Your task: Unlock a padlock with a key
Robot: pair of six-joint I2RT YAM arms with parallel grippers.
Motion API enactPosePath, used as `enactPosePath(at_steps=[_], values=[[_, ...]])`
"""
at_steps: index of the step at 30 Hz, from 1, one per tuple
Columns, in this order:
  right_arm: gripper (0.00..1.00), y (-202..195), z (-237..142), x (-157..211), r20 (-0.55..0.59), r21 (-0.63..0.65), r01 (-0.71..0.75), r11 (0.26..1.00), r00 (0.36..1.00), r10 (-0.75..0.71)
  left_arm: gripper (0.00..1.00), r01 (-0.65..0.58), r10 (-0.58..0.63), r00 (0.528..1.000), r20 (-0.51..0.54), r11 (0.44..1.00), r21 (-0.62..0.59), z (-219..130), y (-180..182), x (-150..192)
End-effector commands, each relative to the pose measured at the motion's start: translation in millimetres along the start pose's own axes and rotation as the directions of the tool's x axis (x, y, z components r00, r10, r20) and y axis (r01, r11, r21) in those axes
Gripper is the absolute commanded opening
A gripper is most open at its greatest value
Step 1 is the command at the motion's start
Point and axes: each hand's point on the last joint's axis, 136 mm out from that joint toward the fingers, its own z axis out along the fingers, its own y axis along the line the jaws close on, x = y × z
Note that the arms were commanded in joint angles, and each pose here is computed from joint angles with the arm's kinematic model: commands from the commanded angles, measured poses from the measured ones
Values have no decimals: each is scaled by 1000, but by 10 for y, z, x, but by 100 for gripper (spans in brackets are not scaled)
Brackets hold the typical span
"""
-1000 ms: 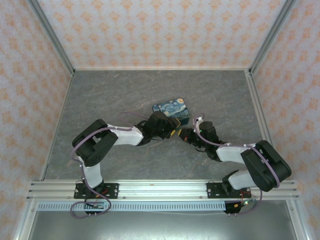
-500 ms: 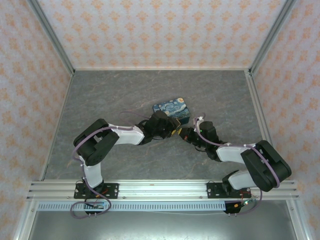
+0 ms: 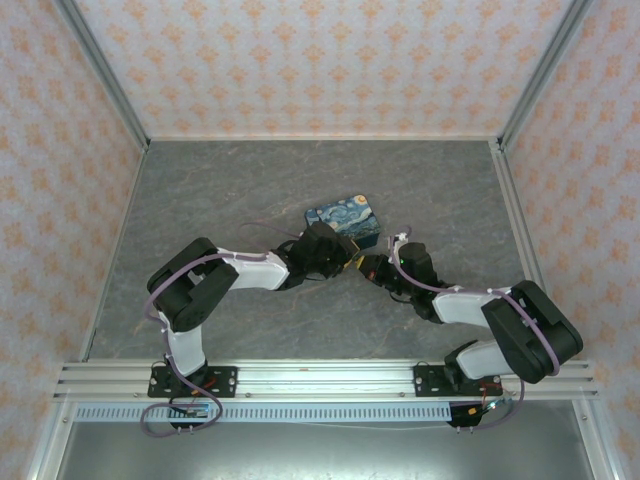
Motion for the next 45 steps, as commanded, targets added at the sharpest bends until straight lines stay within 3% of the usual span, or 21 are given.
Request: enactPosePath(at_steps=[1,7,12,21,39,45], values=[[1,41,-8,6,-2,-3,23,1000,1000,-23,26,2,-4,1000,-15,997,-72,-1,147,56],[0,1,8,4,-1,17,-26,1000,1000,26,30,-5,4,1000,-13,997,-73,-32,144,51],[0,45,12,-22,8,-4,-104,995,994,104,46,-9,10,1000,6,999,-46,-119,84,24],[0,15,54,5,-5,-5,-166,986,986,166,59,-26,29,999,41,997,-75,-295,126,-92],[0,76,94,-45,7,-37,-143,989,990,144,56,-63,82,983,163,991,-116,-386,83,-770],[0,134,175,-89,7,-72,-153,986,988,154,56,-84,97,984,149,992,-93,-383,-3,-798]])
